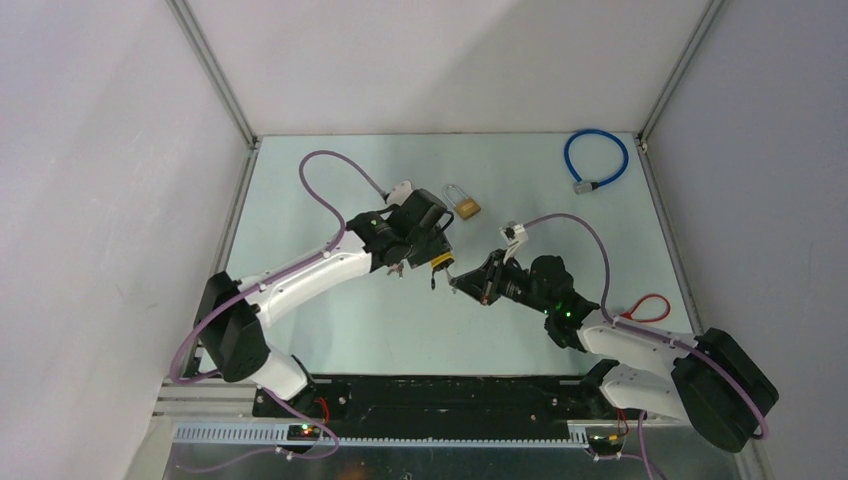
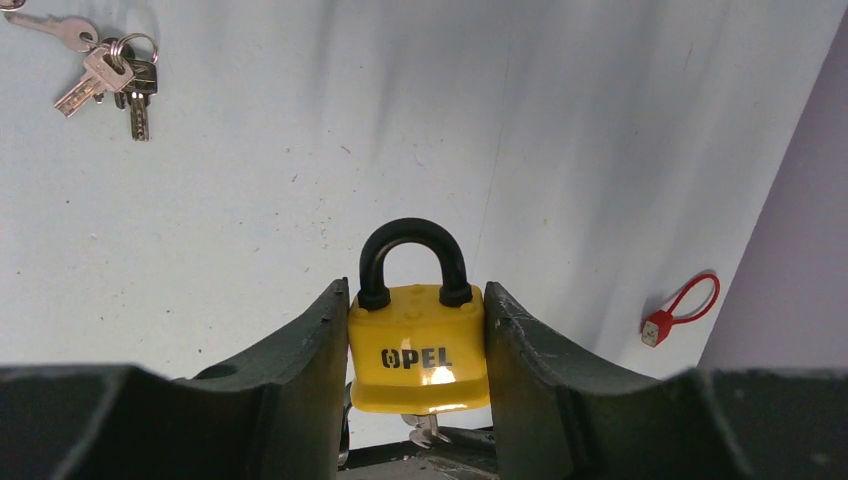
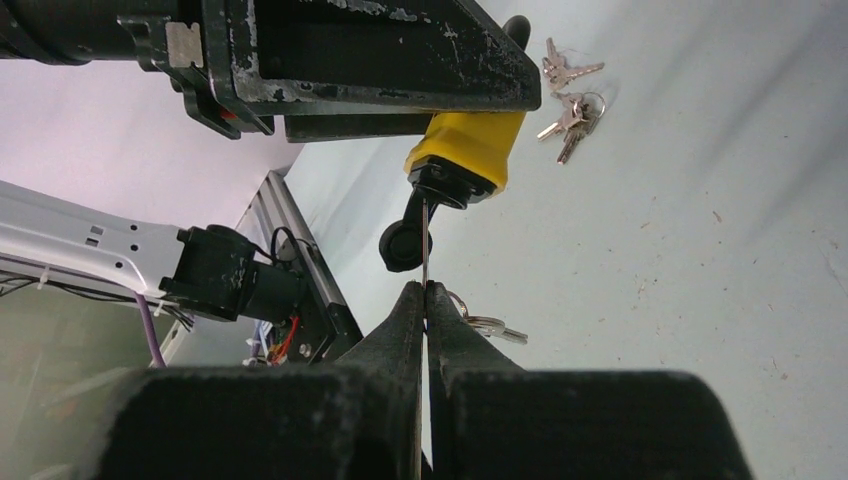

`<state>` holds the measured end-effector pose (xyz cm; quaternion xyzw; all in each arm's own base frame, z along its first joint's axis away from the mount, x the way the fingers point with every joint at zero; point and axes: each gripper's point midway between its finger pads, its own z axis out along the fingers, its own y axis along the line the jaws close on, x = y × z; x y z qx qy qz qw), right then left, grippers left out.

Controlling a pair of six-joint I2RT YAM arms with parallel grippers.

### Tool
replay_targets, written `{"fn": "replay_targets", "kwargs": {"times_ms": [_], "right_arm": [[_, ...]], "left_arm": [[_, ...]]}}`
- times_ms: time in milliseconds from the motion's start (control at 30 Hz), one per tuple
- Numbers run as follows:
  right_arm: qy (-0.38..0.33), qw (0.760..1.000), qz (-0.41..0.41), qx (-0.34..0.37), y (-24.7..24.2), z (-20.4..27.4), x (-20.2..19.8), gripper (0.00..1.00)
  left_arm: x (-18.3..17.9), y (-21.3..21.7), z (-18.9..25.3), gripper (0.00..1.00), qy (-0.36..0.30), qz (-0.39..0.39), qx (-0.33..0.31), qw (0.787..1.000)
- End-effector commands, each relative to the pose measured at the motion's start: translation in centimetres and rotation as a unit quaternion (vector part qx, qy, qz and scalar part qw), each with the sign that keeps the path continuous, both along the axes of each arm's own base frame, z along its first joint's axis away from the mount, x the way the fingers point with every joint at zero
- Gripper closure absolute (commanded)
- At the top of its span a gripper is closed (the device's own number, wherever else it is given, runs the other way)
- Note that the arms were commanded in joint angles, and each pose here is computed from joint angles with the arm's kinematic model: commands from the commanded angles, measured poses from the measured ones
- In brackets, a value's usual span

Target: Unlock with the key

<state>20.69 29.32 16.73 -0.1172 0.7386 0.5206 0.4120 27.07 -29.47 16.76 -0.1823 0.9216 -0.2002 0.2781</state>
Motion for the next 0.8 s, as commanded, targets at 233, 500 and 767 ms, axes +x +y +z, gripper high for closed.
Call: {"fn": "replay_targets", "kwargs": {"times_ms": [233, 500, 767], "right_arm": [[-0.038, 0.998, 0.007, 0.043, 0.7, 3.4, 1.0, 1.00], [-0.041, 0.999, -0.001, 0.036, 0.0, 3.4, 1.4, 1.00], [-0.049, 0.998, 0.016, 0.040, 0.3, 4.0, 1.1, 1.00]], "left_arm": [[0.8, 0.0, 3.5, 1.00, -0.057, 0.010, -0.037, 0.998], [0.5, 0.5, 4.0, 1.00, -0.073, 0.012, -0.039, 0.997], [0.3, 0.2, 4.5, 1.00, -0.084, 0.008, -0.047, 0.995]]}}
